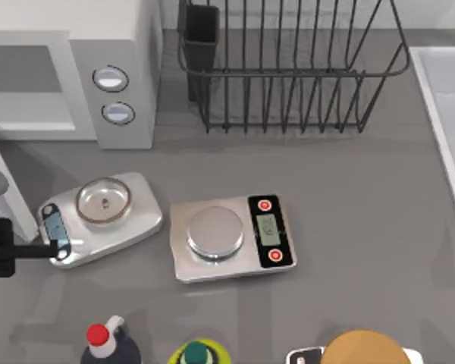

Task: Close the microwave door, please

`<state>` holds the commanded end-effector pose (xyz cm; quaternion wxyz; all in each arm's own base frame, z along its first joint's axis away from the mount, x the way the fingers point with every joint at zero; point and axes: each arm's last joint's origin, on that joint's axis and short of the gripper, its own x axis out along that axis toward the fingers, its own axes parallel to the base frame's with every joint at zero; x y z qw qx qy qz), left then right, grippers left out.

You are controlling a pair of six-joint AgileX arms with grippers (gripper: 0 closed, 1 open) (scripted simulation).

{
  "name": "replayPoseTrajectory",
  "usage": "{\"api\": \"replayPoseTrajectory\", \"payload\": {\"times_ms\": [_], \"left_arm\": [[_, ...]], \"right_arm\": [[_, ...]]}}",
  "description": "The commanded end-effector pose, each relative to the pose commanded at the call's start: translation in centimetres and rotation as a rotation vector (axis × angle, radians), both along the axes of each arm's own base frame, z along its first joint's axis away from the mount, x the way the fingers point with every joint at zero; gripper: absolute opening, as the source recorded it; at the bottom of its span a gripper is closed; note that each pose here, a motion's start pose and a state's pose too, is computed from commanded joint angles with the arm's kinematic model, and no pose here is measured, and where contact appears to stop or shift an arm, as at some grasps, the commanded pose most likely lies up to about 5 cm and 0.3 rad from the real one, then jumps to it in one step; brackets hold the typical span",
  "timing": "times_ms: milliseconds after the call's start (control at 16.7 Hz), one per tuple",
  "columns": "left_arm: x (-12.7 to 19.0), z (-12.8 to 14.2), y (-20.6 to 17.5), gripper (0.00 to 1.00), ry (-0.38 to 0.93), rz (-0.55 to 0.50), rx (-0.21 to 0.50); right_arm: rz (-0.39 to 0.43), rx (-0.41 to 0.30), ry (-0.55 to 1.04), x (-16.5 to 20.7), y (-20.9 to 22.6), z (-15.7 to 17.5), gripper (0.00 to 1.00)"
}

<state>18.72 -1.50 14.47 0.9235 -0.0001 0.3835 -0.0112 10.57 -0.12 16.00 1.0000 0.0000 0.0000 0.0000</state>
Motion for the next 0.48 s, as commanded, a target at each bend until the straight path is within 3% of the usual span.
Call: {"api": "replayPoseTrajectory", "payload": {"times_ms": [240,480], "left_arm": [[0.9,0.4,0.0,0.0,-0.012,0.0,-0.004],[4.5,0.8,-0.1,0.0,-0.016,0.0,-0.005]], "right_arm": [[0.0,0.0,0.0,0.0,0.0,0.0,1.0],[0.0,0.0,0.0,0.0,0.0,0.0,1.0]]}}
